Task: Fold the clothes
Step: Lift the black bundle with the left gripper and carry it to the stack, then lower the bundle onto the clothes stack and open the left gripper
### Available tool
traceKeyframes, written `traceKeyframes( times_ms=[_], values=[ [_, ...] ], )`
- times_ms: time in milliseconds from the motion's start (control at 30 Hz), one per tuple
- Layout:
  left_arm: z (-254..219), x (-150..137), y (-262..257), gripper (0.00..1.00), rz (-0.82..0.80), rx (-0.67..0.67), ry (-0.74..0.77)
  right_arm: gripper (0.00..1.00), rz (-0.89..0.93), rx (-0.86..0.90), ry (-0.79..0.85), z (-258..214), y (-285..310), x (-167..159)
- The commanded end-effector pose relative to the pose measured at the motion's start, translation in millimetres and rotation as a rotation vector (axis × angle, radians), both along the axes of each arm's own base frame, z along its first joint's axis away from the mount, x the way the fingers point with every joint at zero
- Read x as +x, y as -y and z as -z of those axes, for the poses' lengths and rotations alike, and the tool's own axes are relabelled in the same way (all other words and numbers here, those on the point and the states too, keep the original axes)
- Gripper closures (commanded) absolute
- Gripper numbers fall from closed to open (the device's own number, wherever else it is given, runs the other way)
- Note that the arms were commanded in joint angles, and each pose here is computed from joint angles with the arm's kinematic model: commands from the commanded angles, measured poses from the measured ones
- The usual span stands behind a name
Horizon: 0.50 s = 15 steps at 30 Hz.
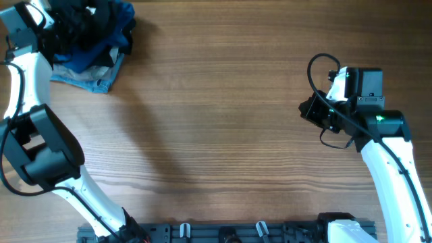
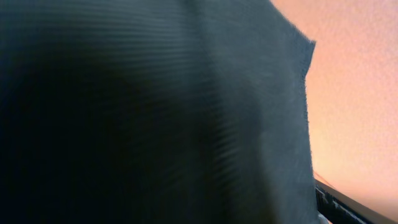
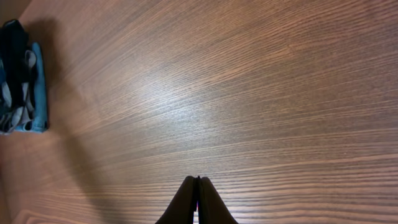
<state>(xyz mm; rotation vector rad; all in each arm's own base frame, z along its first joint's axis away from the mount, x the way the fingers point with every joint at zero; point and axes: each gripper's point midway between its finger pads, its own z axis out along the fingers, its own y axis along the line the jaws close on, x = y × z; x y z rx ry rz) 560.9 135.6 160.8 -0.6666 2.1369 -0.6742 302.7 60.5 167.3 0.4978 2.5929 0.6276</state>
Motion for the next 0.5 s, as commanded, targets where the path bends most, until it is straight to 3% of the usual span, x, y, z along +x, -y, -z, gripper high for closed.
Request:
traceKeyframes(
  times_ms=[0,200,333,467],
  values=[
    [-37.6,-10.1,0.2,0.00,0.023,-0.033,0.047,0.96,0.006,0.015,0.018,-7.6,-1.8,1.7],
    [-138.2,-54.6,39.0,0.00,0.182,-0.082,0.194,0.96,-0.034,-0.013,0.078,-18.2,-1.4,1.2],
    [-192.5,-101.6,83.6,0.00,0.373,0.050,0.305,0.96,-0.072,-0.066,0.175,-38.5,1.9,-4.3],
    [-203.5,-155.5,132.9,0.00,0.563,0.248,0.309,0.95,-0.139,-0.124,0.331,-71.2,1.9,-14.4]
  ],
)
